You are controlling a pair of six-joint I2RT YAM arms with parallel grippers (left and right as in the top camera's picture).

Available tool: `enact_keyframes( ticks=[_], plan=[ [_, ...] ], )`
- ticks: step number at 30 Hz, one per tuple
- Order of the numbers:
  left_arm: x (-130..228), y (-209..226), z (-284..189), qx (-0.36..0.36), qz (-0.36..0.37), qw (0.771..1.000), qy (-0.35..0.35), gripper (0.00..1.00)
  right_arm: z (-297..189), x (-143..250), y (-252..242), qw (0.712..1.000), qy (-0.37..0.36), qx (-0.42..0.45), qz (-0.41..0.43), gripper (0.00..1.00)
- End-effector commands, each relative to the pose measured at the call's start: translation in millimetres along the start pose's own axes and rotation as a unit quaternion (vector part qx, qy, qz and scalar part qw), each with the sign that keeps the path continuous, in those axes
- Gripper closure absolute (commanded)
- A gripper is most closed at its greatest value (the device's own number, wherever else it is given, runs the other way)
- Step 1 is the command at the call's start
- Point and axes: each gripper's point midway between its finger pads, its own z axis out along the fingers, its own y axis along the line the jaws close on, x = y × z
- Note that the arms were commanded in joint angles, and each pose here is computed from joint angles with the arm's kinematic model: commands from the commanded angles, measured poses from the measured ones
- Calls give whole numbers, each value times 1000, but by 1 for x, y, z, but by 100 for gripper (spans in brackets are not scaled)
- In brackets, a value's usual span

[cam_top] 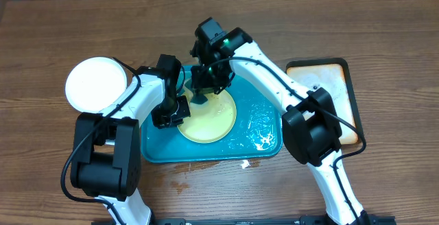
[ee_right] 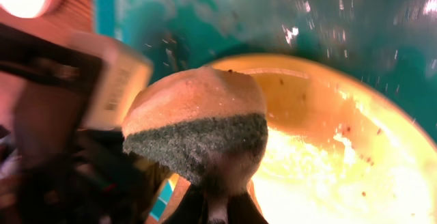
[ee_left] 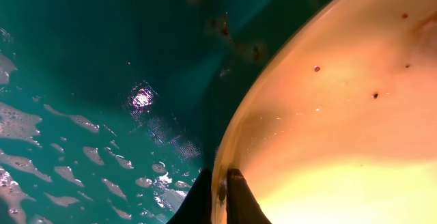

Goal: Clean dirty plates on tray and stack at the side
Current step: 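Wipe the yellow plate's center with the sponge while the left gripper holds its rim, then scrub around the yellow plate's rim with the right gripper's sponge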

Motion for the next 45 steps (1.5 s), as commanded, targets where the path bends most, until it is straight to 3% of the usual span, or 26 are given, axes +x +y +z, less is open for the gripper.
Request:
enact_keyframes(
  ticks=[1,7,17,27,35,45],
  plan=[
    [14,42,33,-104,10,994,28,96,11,11,-12,999,13,26,30,96],
    [11,34,30,-98,25,995,23,96,37,26,-29,998,33,24,42,96],
    [15,13,29,-95,63,993,17,96,54,25,-16,998,28,-30,42,96],
    [20,-8,22,-98,96,990,10,96,52,5,-54,987,-40,78,137,96],
    [22,-7,22,-100,96,990,14,96,25,7,-126,939,-89,231,237,96],
    [14,-8,23,-93,74,993,0,96,-2,28,-172,914,-56,286,284,96]
  ],
)
